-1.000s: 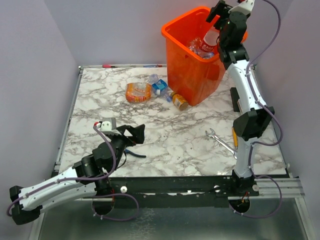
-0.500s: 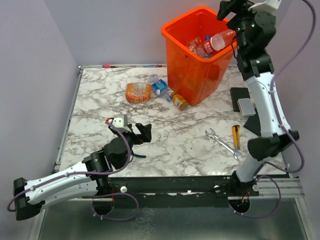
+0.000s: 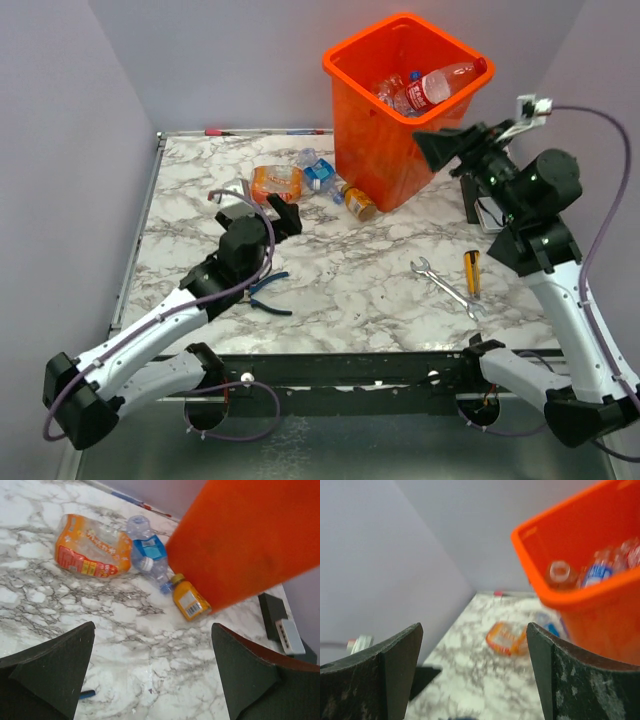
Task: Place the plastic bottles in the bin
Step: Pick up the plastic bottle at the center of the board.
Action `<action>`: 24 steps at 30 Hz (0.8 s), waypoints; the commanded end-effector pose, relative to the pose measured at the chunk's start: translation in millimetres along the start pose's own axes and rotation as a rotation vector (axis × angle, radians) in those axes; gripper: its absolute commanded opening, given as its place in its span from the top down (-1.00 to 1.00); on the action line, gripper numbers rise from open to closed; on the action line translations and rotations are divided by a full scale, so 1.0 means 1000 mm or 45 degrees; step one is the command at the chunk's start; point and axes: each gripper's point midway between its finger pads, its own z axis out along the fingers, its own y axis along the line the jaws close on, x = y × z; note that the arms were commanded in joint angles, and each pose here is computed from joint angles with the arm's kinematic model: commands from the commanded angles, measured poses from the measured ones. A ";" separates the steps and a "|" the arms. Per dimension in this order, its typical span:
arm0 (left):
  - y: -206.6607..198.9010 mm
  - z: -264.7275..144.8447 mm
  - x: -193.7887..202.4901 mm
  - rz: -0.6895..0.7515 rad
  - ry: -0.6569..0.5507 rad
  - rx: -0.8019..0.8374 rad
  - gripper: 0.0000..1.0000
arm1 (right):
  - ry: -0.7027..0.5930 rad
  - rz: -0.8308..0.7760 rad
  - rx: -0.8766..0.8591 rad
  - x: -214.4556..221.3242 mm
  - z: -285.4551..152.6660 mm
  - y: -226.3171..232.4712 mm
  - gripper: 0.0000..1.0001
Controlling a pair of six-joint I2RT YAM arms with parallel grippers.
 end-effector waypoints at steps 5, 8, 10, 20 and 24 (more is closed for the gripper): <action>0.040 0.065 0.062 -0.416 0.450 -0.096 -0.98 | 0.388 0.181 0.023 0.144 -0.074 -0.032 -0.76; 0.048 0.073 0.072 -0.396 0.476 -0.133 -0.98 | 0.492 0.214 0.173 0.196 -0.090 -0.067 -0.76; 0.059 0.078 0.069 -0.387 0.436 -0.175 -0.98 | 0.547 0.235 0.289 0.227 -0.098 -0.092 -0.75; 0.100 0.114 0.065 -0.638 0.405 -0.286 -0.98 | 0.492 0.290 0.444 0.299 -0.090 -0.153 -0.83; 0.103 0.095 0.079 -0.645 0.450 -0.272 -0.96 | 0.503 0.272 0.397 0.319 -0.061 -0.160 -0.88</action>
